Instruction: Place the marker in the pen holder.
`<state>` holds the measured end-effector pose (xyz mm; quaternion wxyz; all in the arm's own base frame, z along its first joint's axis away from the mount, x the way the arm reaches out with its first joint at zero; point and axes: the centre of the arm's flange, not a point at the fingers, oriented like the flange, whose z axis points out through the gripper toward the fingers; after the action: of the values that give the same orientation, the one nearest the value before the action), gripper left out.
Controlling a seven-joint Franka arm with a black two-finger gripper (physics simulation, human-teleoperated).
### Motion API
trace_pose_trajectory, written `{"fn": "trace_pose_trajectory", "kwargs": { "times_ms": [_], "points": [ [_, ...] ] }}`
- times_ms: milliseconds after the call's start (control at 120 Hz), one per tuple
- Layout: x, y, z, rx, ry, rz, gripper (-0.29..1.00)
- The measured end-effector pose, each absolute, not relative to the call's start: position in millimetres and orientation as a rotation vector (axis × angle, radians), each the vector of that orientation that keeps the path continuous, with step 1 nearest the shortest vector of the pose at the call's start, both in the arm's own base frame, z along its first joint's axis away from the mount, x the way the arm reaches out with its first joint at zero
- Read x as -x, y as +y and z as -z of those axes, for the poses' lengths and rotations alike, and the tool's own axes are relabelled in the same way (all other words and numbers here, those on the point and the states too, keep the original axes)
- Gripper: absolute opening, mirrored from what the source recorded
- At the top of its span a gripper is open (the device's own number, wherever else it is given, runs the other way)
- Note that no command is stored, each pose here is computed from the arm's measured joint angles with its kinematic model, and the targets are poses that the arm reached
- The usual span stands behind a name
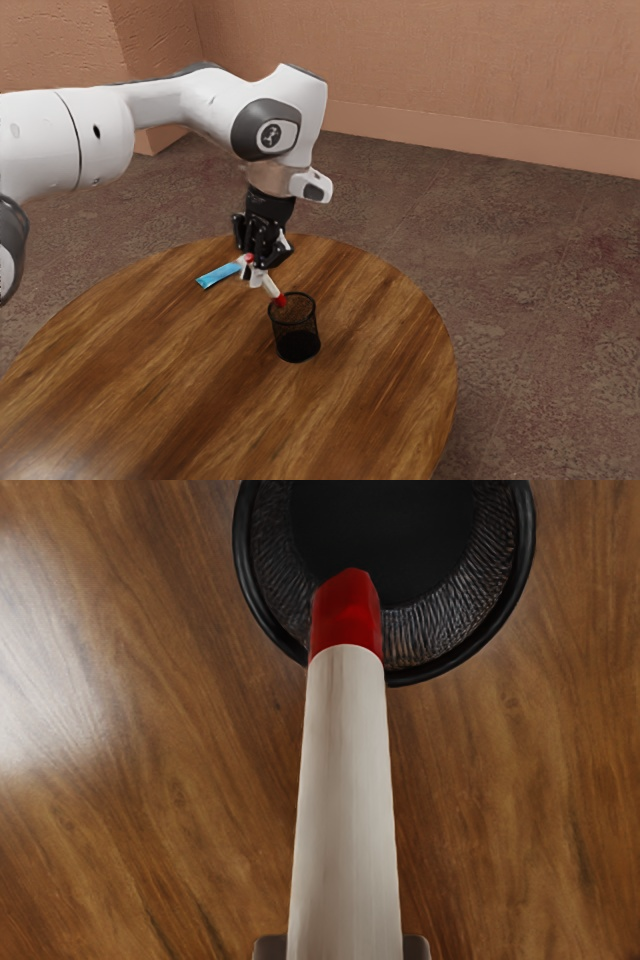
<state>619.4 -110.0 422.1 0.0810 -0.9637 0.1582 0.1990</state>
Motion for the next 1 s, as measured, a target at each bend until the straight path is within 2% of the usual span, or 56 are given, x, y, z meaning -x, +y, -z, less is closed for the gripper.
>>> {"fn": "trace_pose_trajectory", "kwargs": {
  "times_ms": [133, 600, 733, 800, 867, 1000],
  "points": [
    [-628.0, -117.0, -418.2, 2.881, 0.48, -0.591, -0.05],
    [-636.6, -104.2, -348.7, 2.859, 0.431, -0.749, -0.04],
    [-636.9, -101.8, -350.7, 2.873, 0.415, -0.75, 0.26],
    [-637.0, -96.5, -367.1, 2.884, 0.397, -0.718, 0.38],
    [-634.1, -88.7, -408.3, 2.903, 0.374, -0.632, 0.47],
    [-597.3, -57.7, -563.8, 2.95, 0.281, -0.282, 0.58]
  ]
}}
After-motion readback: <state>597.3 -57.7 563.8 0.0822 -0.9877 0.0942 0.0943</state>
